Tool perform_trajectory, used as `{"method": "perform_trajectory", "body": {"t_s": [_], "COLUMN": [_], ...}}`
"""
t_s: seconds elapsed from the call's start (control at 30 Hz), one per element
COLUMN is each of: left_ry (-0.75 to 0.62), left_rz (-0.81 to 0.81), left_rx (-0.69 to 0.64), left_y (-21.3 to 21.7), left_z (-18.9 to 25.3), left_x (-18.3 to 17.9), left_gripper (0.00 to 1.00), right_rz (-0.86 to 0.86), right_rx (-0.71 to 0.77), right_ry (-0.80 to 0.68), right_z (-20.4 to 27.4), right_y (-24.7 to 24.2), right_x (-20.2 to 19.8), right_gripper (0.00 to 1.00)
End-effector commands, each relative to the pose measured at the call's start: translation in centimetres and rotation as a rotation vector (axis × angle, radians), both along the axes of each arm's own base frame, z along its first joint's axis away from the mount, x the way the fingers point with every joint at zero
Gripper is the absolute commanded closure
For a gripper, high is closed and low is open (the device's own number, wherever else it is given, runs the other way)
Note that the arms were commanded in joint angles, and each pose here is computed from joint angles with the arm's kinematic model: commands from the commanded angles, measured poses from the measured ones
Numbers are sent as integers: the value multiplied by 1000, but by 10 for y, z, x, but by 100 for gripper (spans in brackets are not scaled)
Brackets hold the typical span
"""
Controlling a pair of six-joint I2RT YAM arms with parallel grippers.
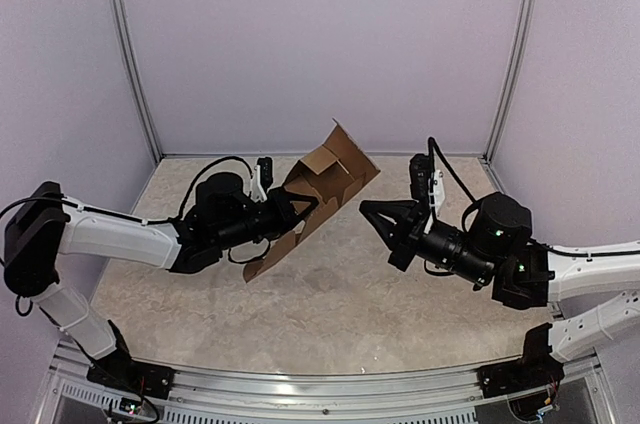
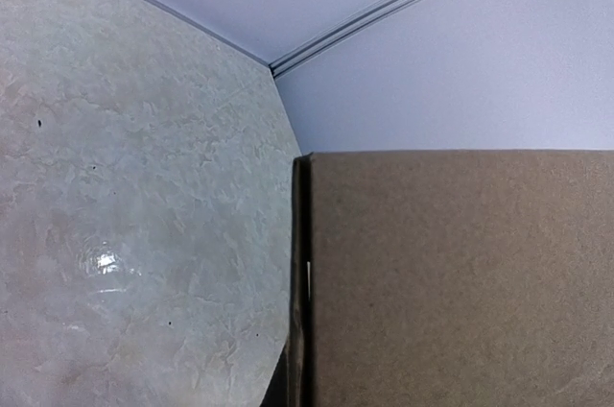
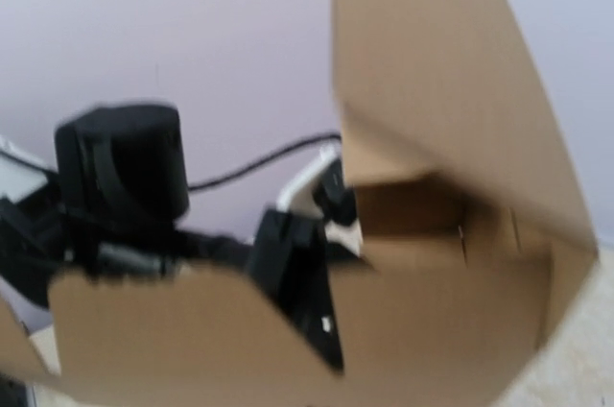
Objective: Fold the paper box
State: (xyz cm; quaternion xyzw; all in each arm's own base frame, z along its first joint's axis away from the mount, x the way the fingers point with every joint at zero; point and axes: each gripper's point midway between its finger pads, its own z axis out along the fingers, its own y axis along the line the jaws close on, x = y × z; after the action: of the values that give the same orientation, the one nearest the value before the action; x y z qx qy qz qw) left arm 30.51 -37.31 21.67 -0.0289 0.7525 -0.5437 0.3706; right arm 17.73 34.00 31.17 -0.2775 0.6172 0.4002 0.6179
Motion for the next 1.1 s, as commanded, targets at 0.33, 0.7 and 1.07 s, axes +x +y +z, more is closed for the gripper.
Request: {"method": "perform_trajectory", "body": {"t_s": [0.33, 0.7, 1.07], "left_ry": [-65, -161, -224], "left_rz": [-66, -84, -66], "left_rx": [-10, 101, 182], "left_y": [-9, -17, -12], "left_z": [23, 41, 51], "left_x": [-25, -44, -44], "left_gripper": [100, 100, 100], "right_rz": [-33, -44, -90], "right_rx": [1, -28, -138], "right_ry": [-67, -48, 33], "right_z": [24, 15, -26], "right_y": [23, 28, 21], "right_x": [12, 17, 22], "right_gripper": [100, 100, 100]}}
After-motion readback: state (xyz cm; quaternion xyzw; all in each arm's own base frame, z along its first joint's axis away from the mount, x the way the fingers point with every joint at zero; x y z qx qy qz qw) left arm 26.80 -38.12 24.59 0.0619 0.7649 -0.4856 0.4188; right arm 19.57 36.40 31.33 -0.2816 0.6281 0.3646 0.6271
